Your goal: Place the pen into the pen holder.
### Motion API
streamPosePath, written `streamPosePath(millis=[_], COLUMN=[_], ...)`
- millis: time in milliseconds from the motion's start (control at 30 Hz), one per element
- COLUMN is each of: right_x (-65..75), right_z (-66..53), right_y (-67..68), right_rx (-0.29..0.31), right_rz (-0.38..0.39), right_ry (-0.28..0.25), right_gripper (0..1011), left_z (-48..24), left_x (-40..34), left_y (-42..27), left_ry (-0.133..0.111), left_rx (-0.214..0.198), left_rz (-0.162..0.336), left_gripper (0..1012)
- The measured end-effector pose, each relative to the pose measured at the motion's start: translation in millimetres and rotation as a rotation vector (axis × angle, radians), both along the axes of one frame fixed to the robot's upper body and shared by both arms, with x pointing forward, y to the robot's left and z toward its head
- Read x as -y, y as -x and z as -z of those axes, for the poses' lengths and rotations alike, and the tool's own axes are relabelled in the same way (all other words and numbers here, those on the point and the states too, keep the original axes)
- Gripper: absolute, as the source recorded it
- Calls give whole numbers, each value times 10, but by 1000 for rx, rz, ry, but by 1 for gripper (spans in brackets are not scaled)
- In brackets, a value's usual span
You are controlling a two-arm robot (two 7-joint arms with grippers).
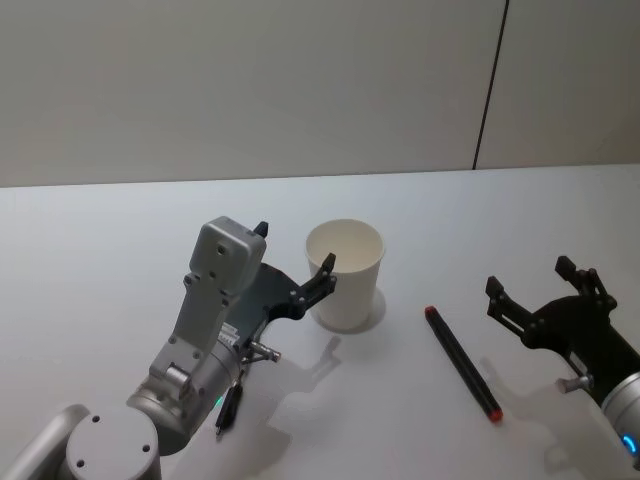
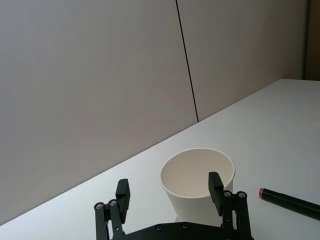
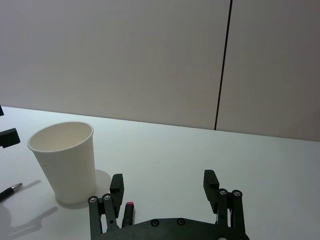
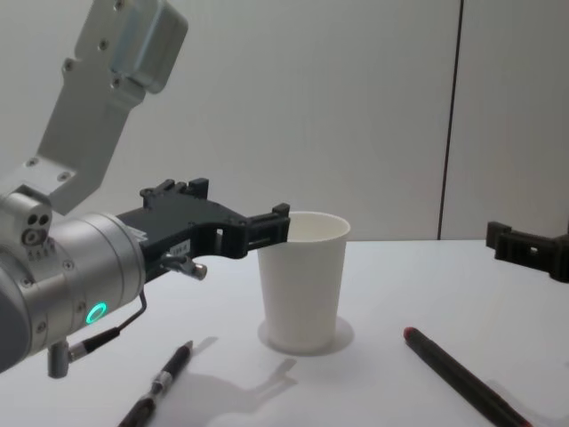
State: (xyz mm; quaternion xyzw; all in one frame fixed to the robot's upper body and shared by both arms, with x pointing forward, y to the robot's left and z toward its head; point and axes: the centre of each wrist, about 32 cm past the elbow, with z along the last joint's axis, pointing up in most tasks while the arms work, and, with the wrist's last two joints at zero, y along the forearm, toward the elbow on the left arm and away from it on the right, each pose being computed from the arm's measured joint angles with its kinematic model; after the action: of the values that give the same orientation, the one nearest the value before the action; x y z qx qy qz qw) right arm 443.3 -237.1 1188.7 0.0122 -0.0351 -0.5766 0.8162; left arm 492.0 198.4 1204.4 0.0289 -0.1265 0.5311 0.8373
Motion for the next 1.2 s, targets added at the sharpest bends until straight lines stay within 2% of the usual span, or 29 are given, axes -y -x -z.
streamPosePath(millis=[1200], right_x=[-3], right_z=[-3], right_y=[-2], right_rx=[-1], right_rz=[0], right_ry=[0], right_gripper=[1001], left_z=[0], left_x=[0], left_y=[0], left_ry=[0], left_rx=[0], left_rz=[0], left_gripper=[1004])
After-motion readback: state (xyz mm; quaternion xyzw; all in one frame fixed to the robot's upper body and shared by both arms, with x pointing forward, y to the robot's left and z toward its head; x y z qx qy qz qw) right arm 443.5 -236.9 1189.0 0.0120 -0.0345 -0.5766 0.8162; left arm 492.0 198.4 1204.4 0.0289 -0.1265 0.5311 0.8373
